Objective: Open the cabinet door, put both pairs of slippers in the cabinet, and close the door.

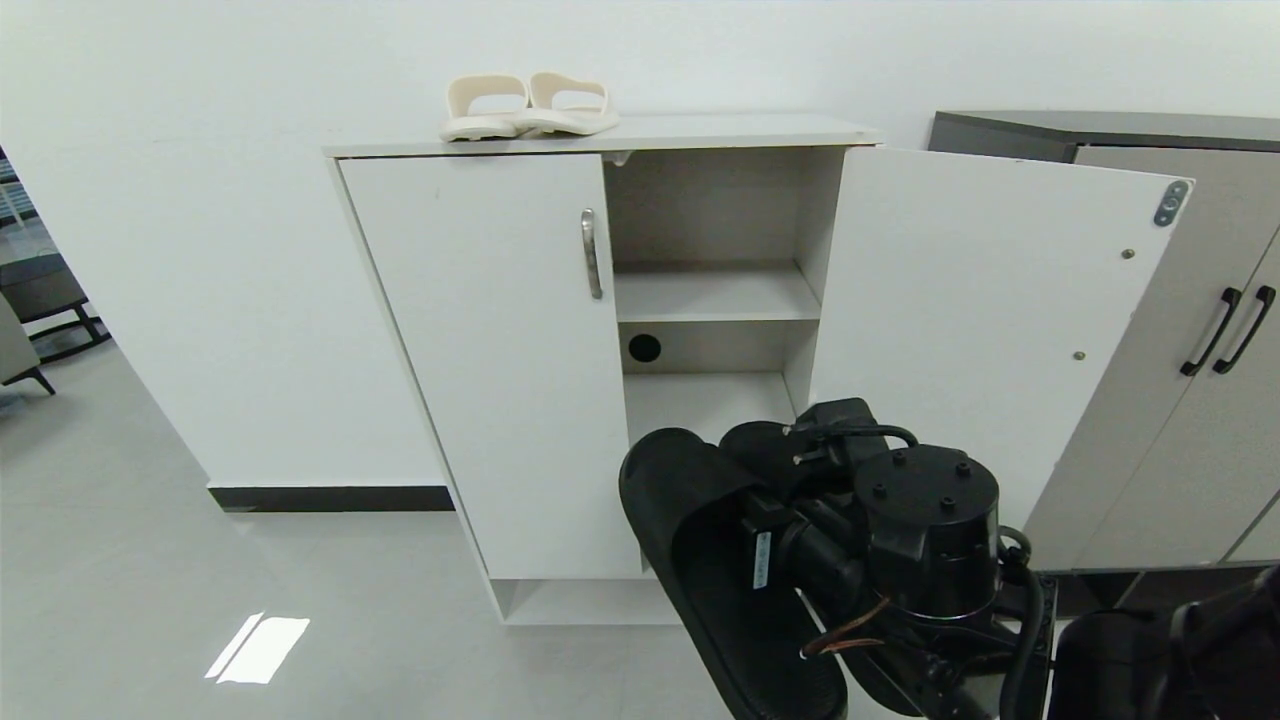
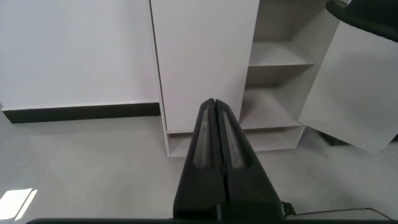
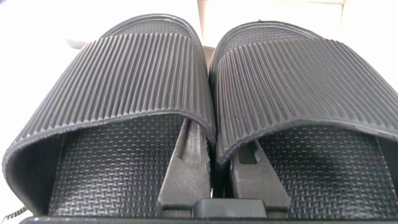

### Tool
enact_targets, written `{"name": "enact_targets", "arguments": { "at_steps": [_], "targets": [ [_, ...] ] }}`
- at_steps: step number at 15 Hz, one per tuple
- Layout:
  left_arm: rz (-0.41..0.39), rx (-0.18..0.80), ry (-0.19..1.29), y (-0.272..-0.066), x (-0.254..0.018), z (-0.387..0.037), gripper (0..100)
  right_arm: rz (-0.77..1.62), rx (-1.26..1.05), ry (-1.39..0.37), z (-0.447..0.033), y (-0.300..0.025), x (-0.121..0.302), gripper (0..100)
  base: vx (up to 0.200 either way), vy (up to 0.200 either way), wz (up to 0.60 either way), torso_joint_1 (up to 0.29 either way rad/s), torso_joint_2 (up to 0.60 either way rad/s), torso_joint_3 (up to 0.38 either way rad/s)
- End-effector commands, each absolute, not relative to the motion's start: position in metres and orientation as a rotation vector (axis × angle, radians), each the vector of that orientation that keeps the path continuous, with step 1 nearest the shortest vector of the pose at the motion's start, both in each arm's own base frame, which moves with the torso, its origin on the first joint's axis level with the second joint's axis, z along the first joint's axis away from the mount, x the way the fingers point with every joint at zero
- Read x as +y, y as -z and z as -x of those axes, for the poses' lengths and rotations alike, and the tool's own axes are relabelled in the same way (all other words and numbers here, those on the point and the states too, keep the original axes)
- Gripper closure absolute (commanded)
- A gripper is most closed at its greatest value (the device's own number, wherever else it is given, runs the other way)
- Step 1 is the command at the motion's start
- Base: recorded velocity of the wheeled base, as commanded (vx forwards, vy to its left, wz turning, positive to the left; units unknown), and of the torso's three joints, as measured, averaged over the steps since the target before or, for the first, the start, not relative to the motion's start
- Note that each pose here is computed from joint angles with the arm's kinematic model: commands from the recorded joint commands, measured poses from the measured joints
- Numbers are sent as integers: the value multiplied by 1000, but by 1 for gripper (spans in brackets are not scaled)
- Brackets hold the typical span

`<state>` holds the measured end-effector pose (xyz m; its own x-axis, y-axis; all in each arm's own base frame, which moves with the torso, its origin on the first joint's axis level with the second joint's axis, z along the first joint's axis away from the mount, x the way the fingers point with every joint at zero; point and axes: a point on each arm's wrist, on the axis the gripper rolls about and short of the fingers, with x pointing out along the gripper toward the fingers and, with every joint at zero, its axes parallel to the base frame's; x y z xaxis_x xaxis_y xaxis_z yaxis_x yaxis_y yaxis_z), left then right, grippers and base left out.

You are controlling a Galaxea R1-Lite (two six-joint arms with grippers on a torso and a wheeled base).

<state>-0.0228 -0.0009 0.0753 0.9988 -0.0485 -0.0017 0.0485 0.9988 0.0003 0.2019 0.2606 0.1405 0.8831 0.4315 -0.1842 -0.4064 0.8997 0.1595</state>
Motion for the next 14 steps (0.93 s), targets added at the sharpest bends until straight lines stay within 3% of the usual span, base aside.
{"name": "enact_targets", "arguments": {
  "at_steps": [1,5,11,14],
  "targets": [
    [-3,3,49,-75,-1,23,100,-114,223,-438,-202,-139,261,100,0,0,0,0,0,0],
    [2,3,48,-75,-1,23,100,-141,269,-500,-192,-130,268,100,0,0,0,0,0,0],
    [-63,3,55,-75,-1,23,100,-165,298,-532,-191,-124,275,100,0,0,0,0,0,0],
    [-4,4,52,-75,-1,23,100,-163,295,-529,-191,-124,274,100,0,0,0,0,0,0]
  ]
}}
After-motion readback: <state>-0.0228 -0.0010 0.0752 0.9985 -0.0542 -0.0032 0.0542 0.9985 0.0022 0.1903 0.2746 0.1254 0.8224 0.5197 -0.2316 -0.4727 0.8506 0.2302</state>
